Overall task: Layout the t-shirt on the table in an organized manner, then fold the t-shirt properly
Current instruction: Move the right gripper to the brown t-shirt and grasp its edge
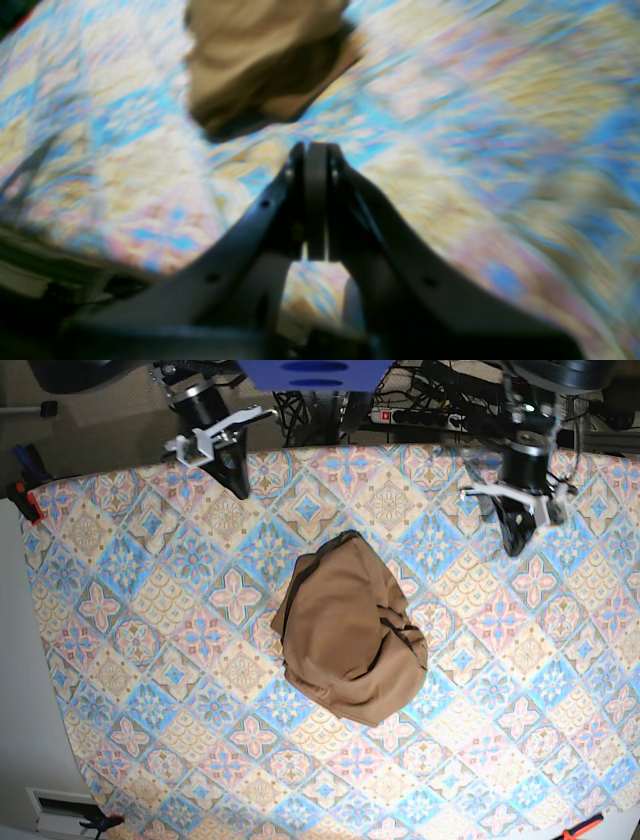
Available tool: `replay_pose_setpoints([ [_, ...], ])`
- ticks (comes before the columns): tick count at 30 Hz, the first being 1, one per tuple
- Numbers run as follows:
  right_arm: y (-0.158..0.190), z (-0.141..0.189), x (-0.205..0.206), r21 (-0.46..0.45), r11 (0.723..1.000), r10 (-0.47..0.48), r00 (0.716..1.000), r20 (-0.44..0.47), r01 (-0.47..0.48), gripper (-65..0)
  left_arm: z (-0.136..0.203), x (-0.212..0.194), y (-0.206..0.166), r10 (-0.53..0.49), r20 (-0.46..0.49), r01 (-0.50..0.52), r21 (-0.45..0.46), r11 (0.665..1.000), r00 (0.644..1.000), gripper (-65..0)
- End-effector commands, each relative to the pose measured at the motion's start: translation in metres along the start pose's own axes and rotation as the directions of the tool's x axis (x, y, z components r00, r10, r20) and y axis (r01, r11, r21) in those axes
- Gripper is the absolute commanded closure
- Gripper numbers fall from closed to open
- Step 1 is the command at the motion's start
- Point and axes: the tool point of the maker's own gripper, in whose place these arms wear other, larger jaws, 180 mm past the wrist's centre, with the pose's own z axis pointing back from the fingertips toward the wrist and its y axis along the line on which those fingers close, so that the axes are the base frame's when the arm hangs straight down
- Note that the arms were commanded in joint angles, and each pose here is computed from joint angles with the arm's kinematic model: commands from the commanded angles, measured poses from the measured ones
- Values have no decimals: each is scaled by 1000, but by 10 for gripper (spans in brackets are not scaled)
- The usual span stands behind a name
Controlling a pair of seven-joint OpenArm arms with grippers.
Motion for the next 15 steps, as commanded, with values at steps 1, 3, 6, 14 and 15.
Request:
replay_pose_setpoints([
  [1, 7, -8, 14, 23, 1000, -3, 999, 45, 2, -1, -3, 13, -1, -9, 18, 10, -33, 999, 1000, 0],
  [3, 15, -26, 15, 63, 998, 7, 1000, 23, -8, -1, -13, 23, 3, -34, 0, 34, -60, 998, 999, 0],
  [6, 27, -54, 21, 120, 992, 36, 999, -7, -35, -1, -26, 36, 19, -79, -20, 78, -49, 996, 997, 0],
  [14, 33, -104, 36, 189, 972, 157, 983, -94, -137, -23, -31, 48, 46, -146, -72, 145, -20, 989, 987, 0],
  [15, 32, -109, 39, 192, 970, 171, 980, -100, -150, -47, -31, 48, 47, -142, -73, 141, -16, 990, 987, 0],
])
